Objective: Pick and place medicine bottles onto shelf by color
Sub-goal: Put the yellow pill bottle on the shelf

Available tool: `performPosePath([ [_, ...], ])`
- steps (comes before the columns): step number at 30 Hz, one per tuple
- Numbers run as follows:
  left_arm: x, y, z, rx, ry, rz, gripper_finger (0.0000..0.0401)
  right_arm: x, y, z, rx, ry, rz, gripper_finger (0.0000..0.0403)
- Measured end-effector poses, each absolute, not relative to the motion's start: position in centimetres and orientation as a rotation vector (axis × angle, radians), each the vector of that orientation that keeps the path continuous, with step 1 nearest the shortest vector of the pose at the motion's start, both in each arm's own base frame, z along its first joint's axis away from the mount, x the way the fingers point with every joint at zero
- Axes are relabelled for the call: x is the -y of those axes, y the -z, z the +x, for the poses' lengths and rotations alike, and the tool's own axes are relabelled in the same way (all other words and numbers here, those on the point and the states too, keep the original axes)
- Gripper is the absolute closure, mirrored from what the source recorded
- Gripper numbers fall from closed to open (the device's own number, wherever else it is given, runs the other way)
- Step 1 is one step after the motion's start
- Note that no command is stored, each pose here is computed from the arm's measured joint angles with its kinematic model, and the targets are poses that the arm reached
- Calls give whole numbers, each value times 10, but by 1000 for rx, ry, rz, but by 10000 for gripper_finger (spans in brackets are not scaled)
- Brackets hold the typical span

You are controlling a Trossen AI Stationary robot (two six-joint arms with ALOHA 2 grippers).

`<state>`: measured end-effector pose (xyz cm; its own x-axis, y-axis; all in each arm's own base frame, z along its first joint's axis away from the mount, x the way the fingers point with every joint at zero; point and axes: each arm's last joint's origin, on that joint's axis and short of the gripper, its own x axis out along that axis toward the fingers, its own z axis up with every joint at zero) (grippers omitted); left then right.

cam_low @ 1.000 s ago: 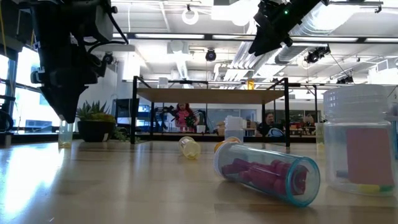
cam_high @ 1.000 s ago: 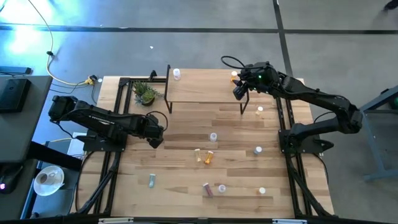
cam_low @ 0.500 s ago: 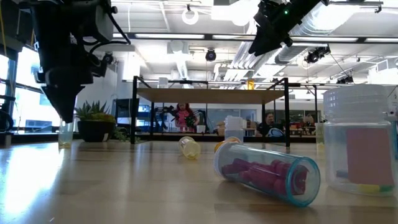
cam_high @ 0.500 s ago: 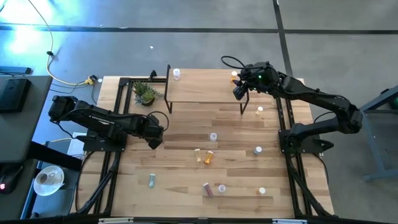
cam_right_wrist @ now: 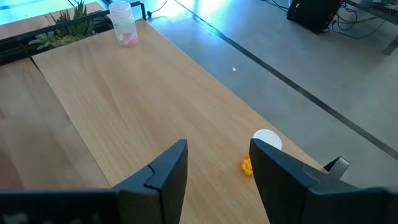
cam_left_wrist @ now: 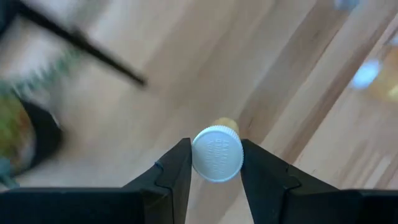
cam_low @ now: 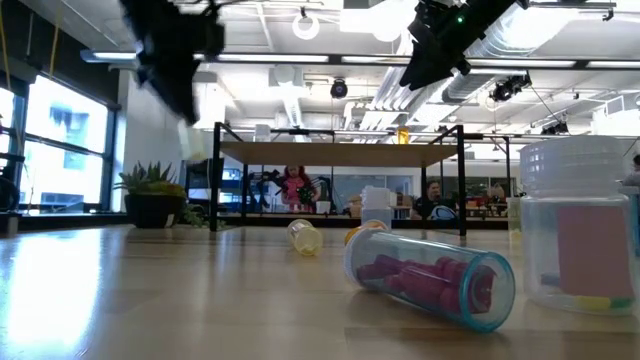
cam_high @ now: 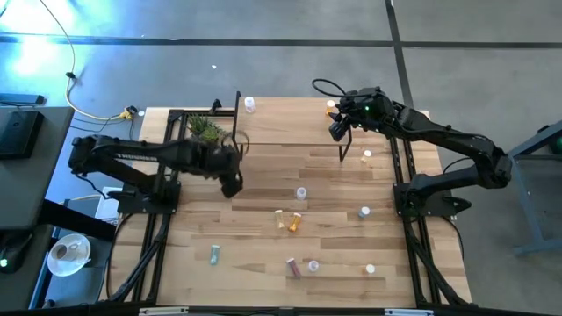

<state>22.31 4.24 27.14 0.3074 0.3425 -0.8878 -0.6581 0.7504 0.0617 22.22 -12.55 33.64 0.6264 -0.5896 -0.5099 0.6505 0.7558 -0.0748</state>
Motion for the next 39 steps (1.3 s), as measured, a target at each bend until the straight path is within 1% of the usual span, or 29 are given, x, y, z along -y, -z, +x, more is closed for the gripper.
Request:
performPosePath([
  [4, -64, -309, 227, -964, -679, -296, 289, 126, -336, 222, -540, 713, 121, 238],
  [10, -105, -364, 222, -791, -749, -241, 289, 126, -336, 222, -541, 713, 121, 238],
  [14, -133, -391, 222, -741, -809, -203, 288, 126, -336, 222, -541, 714, 121, 238],
  [20, -173, -416, 231, -752, -799, -196, 288, 126, -336, 222, -541, 714, 121, 238],
  [24, -198, -424, 241, -789, -822, -214, 288, 126, -336, 222, -542, 714, 121, 238],
  [29, -223, -421, 259, -864, -837, -244, 288, 126, -336, 222, -545, 721, 119, 238],
  [34, -240, -407, 282, -914, -796, -272, 288, 126, -336, 222, -545, 727, 117, 238],
  [39, -247, -384, 305, -974, -746, -272, 288, 126, -336, 222, -547, 727, 118, 238],
])
